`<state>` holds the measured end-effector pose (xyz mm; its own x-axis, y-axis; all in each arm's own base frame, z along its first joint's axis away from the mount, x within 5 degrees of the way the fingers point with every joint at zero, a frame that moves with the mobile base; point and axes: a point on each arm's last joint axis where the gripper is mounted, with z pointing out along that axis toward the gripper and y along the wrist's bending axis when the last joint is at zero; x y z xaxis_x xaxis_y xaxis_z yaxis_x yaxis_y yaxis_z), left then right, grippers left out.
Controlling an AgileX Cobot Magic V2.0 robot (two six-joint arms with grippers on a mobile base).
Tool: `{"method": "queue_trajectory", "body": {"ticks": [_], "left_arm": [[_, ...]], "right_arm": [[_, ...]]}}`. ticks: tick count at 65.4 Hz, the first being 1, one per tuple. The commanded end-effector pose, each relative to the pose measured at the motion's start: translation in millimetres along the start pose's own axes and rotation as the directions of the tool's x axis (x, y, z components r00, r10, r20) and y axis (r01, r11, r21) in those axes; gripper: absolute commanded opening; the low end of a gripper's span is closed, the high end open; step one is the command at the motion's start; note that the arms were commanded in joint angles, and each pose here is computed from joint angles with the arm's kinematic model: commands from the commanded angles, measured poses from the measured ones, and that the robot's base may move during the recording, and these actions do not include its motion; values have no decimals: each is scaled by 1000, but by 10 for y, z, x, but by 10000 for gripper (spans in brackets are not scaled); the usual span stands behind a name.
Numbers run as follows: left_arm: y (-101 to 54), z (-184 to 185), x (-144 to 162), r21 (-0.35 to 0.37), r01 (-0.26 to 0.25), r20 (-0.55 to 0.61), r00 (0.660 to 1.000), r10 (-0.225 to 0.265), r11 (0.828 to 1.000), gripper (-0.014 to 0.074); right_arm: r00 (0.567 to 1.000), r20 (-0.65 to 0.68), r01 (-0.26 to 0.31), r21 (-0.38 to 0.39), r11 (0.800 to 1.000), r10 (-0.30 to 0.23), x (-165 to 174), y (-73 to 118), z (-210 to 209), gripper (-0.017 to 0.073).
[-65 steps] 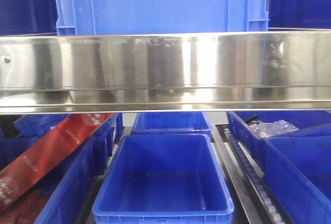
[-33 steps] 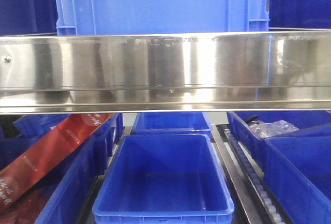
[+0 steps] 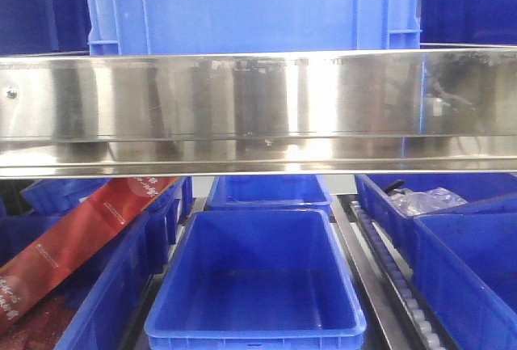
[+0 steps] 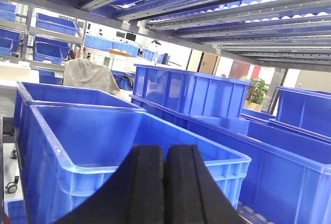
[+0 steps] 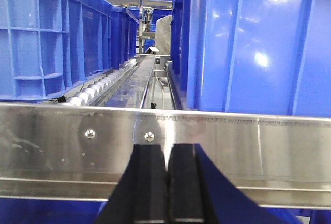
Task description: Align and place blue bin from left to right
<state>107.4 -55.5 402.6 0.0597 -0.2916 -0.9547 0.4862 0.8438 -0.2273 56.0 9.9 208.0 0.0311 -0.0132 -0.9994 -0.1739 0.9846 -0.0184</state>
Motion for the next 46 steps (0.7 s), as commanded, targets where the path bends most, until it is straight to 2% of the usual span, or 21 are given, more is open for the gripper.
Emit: {"method": "queue_trajectory", "body": {"ticks": [1,46], "left_arm": [[-21,-15,-25,19,-6,21,1000,6,1000,-111],[-21,-15,-25,19,-6,21,1000,6,1000,-111]], "right_arm": [[1000,31,-3,5,1000,3,-27,-3,-5,-78],[1000,31,-3,5,1000,3,-27,-3,-5,-78]]}}
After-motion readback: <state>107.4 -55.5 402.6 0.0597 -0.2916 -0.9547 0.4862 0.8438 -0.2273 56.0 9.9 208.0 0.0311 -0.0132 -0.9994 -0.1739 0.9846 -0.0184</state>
